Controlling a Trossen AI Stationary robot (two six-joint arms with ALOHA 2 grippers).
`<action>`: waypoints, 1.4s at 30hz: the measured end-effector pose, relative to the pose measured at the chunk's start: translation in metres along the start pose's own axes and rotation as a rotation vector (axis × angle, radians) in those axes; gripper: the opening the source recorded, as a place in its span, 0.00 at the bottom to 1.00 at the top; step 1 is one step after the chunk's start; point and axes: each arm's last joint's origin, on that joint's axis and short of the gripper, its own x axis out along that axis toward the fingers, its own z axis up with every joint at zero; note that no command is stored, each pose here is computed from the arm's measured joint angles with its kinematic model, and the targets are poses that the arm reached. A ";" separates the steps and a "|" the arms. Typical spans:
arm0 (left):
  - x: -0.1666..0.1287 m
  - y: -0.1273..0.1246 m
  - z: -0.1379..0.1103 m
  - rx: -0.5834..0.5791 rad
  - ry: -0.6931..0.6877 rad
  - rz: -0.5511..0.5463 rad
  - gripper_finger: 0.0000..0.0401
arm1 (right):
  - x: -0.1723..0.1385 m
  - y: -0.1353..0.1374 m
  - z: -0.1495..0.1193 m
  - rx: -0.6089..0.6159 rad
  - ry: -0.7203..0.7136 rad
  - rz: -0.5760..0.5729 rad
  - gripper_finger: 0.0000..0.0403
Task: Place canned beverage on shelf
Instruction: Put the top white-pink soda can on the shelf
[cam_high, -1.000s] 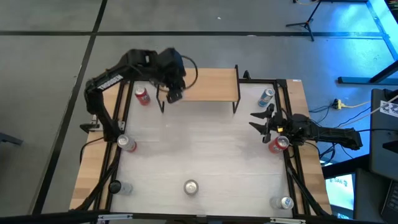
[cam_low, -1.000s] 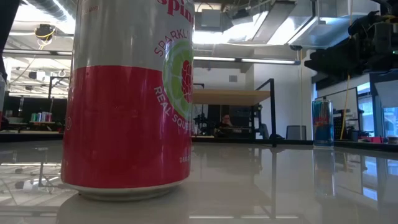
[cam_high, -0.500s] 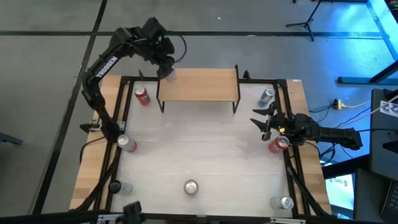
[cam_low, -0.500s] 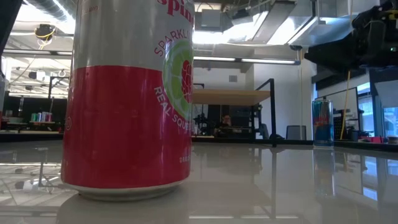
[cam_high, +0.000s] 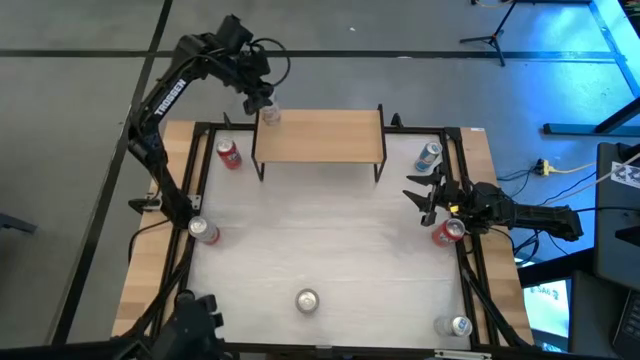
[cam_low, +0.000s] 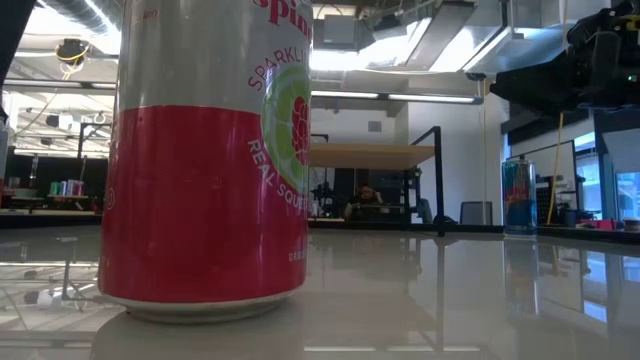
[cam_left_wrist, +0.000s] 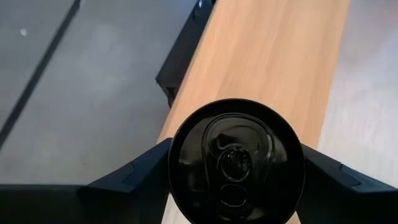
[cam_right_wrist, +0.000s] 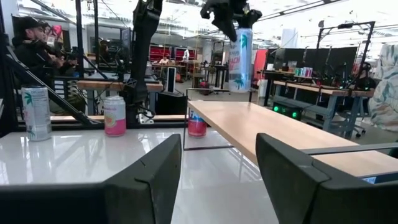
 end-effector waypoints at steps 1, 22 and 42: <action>0.002 0.002 -0.002 -0.003 0.011 -0.002 0.62 | 0.000 0.000 0.000 0.000 0.000 0.000 0.51; 0.034 0.016 -0.014 -0.033 0.006 -0.035 0.62 | 0.000 0.000 -0.001 -0.049 0.006 0.000 0.51; 0.038 0.003 -0.006 -0.003 0.075 0.069 0.86 | 0.000 0.000 -0.001 -0.049 0.006 0.001 0.51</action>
